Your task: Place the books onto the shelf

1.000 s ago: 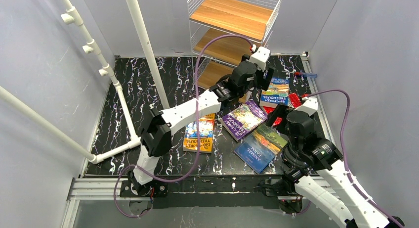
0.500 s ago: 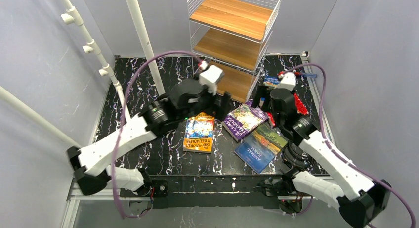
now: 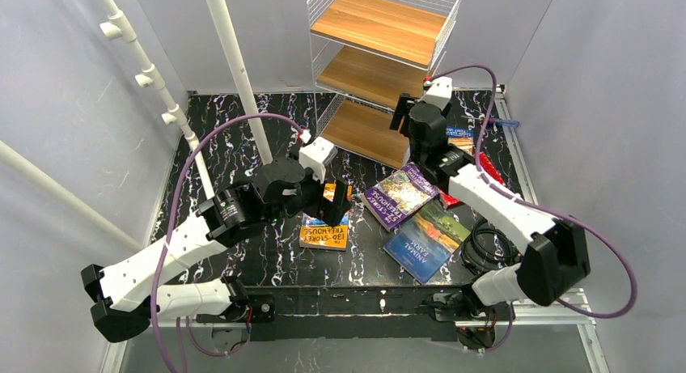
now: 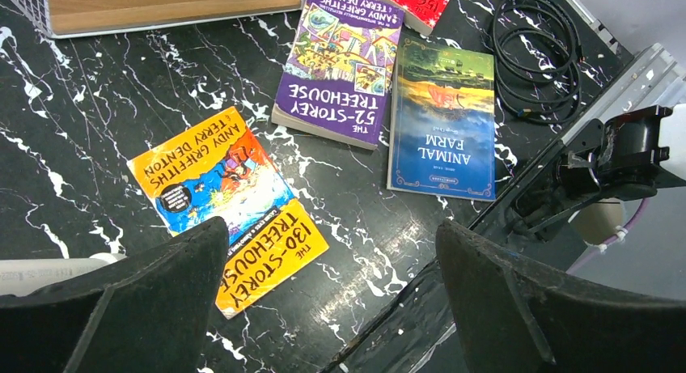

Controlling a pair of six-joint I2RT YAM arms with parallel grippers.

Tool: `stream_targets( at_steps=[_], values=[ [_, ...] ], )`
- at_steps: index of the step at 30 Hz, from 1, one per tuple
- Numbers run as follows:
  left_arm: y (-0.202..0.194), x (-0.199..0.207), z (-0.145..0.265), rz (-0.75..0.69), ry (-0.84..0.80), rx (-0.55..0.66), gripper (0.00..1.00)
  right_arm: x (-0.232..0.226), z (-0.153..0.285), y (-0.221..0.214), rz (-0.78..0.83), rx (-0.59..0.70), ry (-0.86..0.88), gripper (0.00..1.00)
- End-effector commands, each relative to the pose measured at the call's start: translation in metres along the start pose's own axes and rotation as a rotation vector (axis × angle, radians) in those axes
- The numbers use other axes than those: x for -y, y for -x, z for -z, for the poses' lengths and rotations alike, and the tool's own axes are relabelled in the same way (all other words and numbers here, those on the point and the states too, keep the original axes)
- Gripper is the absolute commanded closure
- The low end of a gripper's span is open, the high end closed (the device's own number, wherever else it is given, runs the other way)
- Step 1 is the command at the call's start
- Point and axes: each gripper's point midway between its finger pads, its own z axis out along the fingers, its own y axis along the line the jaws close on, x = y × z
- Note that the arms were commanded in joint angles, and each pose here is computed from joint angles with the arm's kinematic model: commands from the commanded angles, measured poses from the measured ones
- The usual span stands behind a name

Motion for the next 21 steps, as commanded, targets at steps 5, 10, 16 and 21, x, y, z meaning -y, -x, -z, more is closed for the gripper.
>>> stream_targets(
  at_steps=[5,10,16,21],
  values=[
    [0.001,-0.003,0.007,-0.008,0.009,0.012,0.02,0.001,-0.023,0.044,-0.061,0.189,-0.102,0.45],
    [-0.001,-0.005,0.005,-0.018,0.016,0.006,0.02,-0.005,-0.024,0.059,-0.024,0.229,-0.018,0.70],
    [-0.007,-0.005,-0.001,-0.019,0.020,-0.011,0.02,0.023,-0.029,0.075,-0.031,0.239,0.098,0.99],
    [-0.009,-0.002,-0.006,-0.023,0.008,-0.028,0.02,0.035,-0.033,0.080,0.032,0.211,0.238,0.99]
  ],
)
